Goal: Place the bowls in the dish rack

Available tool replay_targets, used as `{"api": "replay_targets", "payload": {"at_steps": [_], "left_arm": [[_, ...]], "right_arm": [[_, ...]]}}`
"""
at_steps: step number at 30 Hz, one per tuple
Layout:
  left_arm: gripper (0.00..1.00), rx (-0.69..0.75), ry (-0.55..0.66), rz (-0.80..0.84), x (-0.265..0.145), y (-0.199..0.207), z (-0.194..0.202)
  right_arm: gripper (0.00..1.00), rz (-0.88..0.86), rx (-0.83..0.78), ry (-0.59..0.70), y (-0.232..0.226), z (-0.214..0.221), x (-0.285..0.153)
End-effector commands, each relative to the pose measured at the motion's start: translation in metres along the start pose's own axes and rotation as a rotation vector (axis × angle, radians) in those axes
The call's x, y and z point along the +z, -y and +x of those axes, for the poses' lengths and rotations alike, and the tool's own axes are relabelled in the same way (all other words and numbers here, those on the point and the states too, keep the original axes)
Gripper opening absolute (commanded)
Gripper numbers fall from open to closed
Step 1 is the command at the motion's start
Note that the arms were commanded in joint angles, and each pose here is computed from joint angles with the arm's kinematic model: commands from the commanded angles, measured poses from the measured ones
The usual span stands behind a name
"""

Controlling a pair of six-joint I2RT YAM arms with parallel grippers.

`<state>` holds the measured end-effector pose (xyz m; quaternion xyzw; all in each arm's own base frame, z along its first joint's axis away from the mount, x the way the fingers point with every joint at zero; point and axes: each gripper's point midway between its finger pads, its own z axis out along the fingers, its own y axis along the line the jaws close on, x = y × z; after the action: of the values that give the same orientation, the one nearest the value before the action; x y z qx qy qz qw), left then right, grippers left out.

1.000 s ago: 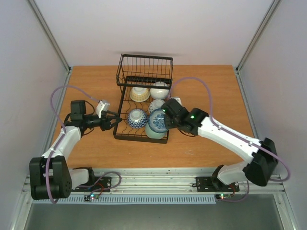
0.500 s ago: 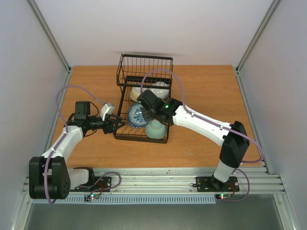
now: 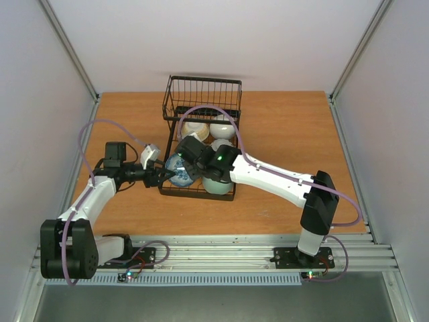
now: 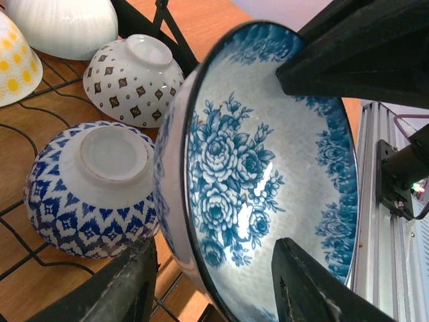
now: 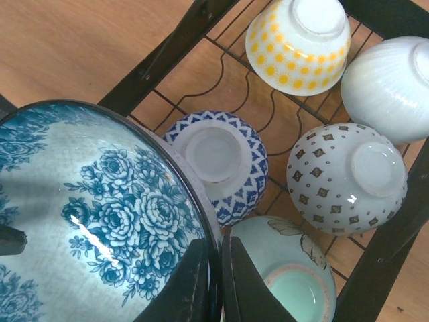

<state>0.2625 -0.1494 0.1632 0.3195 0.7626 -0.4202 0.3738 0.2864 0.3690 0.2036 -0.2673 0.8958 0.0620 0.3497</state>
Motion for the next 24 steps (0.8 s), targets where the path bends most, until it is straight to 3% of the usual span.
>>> {"api": "replay_targets", "payload": {"at_steps": [1, 4, 8, 12, 15, 20, 22, 24], "left_arm": [[0.48, 0.037, 0.004, -0.009, 0.0, -0.001, -0.006], [0.4, 0.034, 0.001, -0.009, 0.0, -0.002, -0.006], [0.01, 0.037, -0.001, -0.023, 0.0, -0.004, -0.006], [0.01, 0.05, 0.008, -0.029, -0.002, -0.001, -0.007], [0.0, 0.069, 0.017, -0.041, -0.003, 0.0, -0.007], [0.0, 0.079, 0.029, -0.045, -0.004, 0.001, -0.008], [0.01, 0.07, 0.026, -0.029, -0.003, 0.002, -0.007], [0.01, 0.061, 0.02, -0.006, -0.002, 0.005, -0.005]], "right_arm": [[0.01, -0.023, -0.015, 0.073, -0.017, -0.022, -0.014], [0.01, -0.019, -0.028, 0.067, -0.021, -0.021, -0.012], [0.01, -0.026, -0.03, 0.065, -0.025, -0.019, -0.011], [0.03, -0.045, -0.022, 0.08, -0.025, -0.018, -0.016], [0.19, -0.075, -0.007, 0.122, -0.023, -0.018, -0.025], [0.72, -0.218, 0.023, 0.182, -0.027, -0.005, -0.047], [0.84, -0.317, 0.05, 0.198, -0.033, -0.001, -0.057], [0.89, -0.397, 0.075, 0.203, -0.037, 0.004, -0.064]]}}
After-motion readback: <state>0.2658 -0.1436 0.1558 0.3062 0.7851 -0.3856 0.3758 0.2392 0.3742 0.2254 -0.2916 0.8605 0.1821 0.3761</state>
